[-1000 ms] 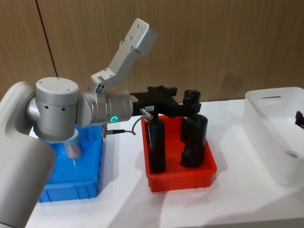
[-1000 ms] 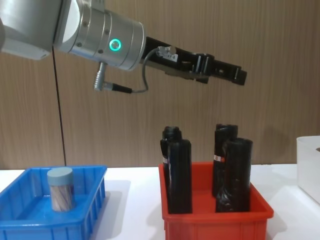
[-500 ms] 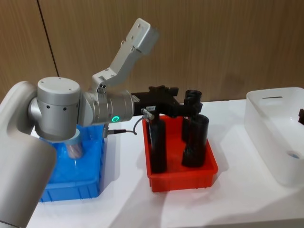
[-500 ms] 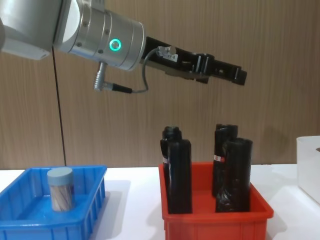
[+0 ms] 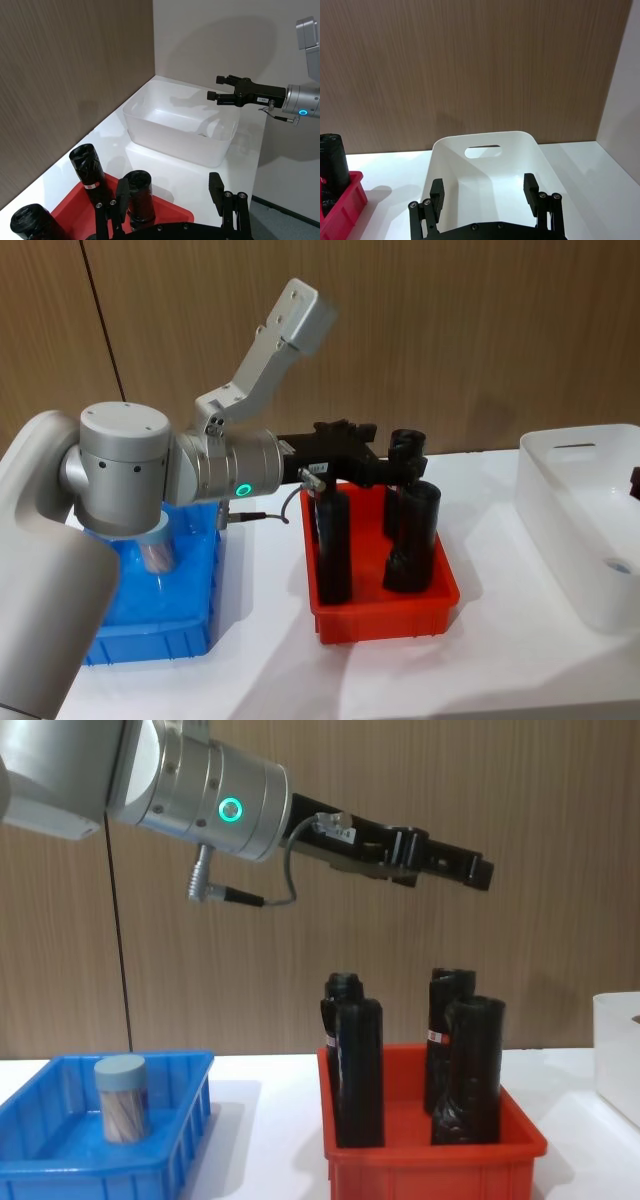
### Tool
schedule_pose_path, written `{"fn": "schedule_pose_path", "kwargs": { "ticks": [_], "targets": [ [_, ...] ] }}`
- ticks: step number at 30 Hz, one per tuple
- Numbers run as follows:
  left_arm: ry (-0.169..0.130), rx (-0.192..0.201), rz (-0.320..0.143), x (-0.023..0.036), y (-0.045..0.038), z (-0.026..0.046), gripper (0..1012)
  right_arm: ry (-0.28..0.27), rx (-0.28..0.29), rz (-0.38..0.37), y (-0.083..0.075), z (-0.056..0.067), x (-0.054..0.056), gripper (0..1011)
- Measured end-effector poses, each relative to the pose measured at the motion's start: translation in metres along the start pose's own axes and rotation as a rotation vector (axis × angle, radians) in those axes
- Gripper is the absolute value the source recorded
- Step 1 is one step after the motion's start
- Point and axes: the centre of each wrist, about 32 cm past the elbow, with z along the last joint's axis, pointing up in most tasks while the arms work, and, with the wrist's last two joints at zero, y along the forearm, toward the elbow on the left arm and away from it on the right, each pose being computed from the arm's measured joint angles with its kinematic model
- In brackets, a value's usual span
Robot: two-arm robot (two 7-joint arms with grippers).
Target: Pick the cotton swabs from the blue box and place them into the white box.
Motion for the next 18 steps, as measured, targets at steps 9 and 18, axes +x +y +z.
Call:
{"fn": "schedule_pose_path", "kwargs": {
  "ticks": [9, 18],
  "targets": [
    [0.0, 0.0, 0.0, 0.0, 0.0, 0.0, 1004, 0.0, 0.002, 0.0, -0.0004, 0.0005, 0.0001, 1002],
    [0.0, 0.0, 0.0, 0.0, 0.0, 0.0, 1004, 0.0, 0.004, 0.0, -0.0006, 0.0007, 0.0001, 1002]
  ]
}}
